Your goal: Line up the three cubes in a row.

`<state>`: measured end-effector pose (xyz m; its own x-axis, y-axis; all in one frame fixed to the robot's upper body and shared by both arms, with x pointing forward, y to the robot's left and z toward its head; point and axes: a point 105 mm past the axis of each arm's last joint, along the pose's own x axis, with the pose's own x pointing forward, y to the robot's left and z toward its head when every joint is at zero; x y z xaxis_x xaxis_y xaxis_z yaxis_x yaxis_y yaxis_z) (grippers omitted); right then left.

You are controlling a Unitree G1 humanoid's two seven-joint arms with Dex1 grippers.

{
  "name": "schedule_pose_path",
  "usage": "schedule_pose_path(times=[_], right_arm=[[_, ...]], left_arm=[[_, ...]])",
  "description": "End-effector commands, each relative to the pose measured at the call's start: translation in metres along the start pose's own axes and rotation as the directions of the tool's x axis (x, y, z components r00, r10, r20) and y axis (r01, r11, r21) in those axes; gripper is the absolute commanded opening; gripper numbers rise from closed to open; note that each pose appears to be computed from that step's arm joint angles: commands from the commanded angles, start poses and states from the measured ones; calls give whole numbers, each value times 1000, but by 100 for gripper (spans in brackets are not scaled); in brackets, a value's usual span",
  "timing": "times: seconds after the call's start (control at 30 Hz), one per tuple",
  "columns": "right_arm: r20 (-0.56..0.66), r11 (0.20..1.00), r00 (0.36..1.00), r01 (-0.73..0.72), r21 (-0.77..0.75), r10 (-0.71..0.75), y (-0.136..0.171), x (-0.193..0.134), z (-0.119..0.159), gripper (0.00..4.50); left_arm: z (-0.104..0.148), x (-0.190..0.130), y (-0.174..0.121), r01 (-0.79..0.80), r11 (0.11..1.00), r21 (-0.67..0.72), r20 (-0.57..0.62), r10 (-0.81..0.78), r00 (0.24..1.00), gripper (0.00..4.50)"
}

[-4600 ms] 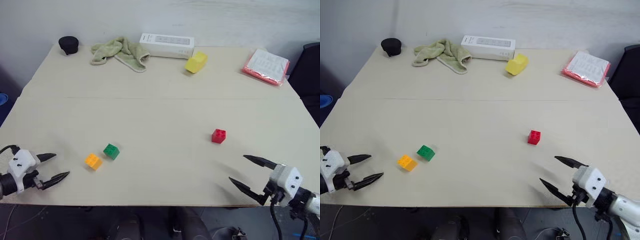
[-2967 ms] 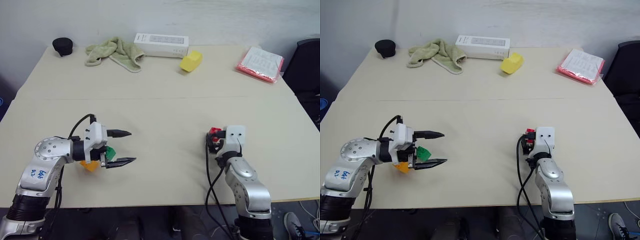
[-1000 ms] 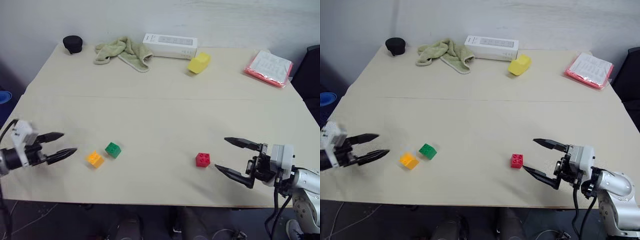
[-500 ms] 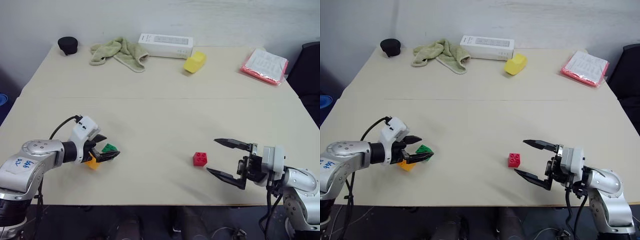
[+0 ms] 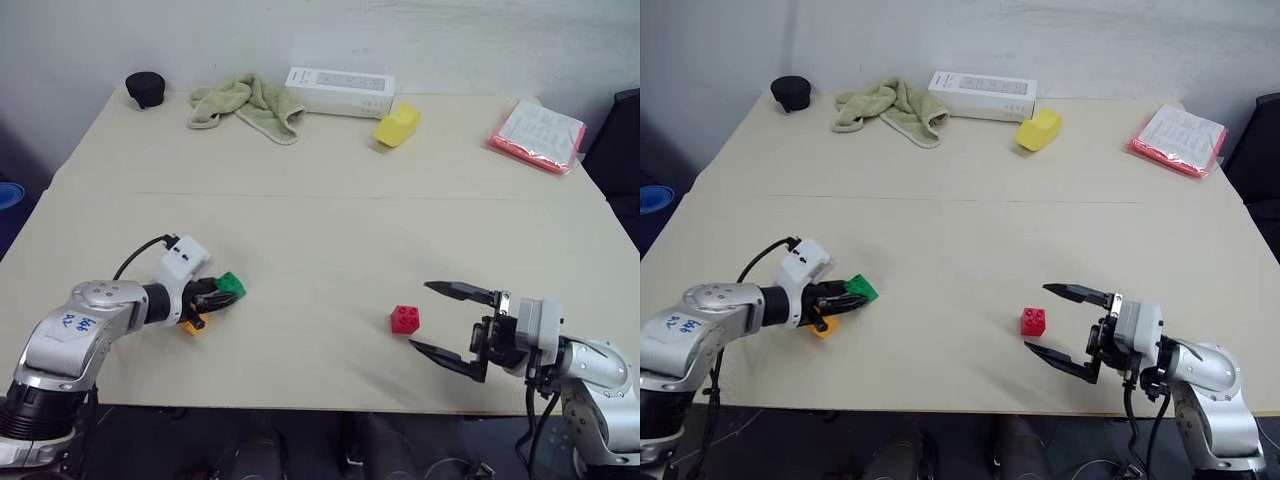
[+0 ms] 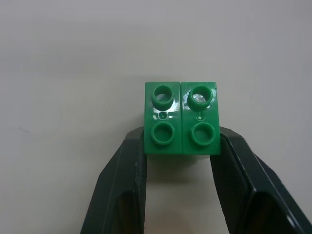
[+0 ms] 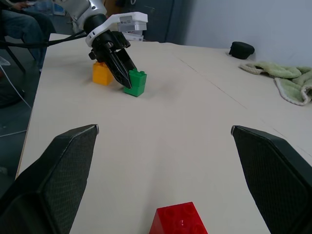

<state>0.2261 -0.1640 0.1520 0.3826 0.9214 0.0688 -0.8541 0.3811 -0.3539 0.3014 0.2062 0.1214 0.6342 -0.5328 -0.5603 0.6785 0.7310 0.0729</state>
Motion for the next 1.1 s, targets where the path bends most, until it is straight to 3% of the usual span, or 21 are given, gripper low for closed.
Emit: schedule_pose_path(times=[0.03, 0.13, 0.23, 0.33, 0.47, 0.57, 0.67, 1.1], right_arm=[[14, 999, 1000, 10, -39, -10, 0, 0, 7, 450], [7, 999, 1000, 17, -37, -17, 2, 0, 6, 450], [-6, 999, 1000, 25, -36, -25, 2, -4, 6, 450], [-22, 998, 999, 38, -42, -39, 1, -9, 7, 450], [-54, 996, 996, 75, -43, -77, 2, -23, 11, 450], [-72, 995, 992, 100, -31, -102, 10, -33, 14, 450], [-89, 993, 989, 118, -14, -119, 17, -37, 14, 450], [-100, 980, 975, 200, 15, -198, 35, -40, 14, 450]], left_arm=[[18, -2, 8, 5, 998, 65, 72, -10, 997, 148], [44, -3, 11, 43, 980, 192, 158, -74, 985, 148], [69, -4, 0, 171, 922, 349, 176, -244, 954, 148], [92, 0, -17, 296, 835, 463, 123, -391, 912, 148], [109, 23, -58, 466, 686, 559, -35, -542, 840, 148], [106, 43, -85, 543, 592, 596, -133, -594, 794, 148], [89, 62, -93, 552, 542, 633, -199, -576, 793, 148], [74, 102, -111, 525, 570, 632, -199, -535, 821, 148]])
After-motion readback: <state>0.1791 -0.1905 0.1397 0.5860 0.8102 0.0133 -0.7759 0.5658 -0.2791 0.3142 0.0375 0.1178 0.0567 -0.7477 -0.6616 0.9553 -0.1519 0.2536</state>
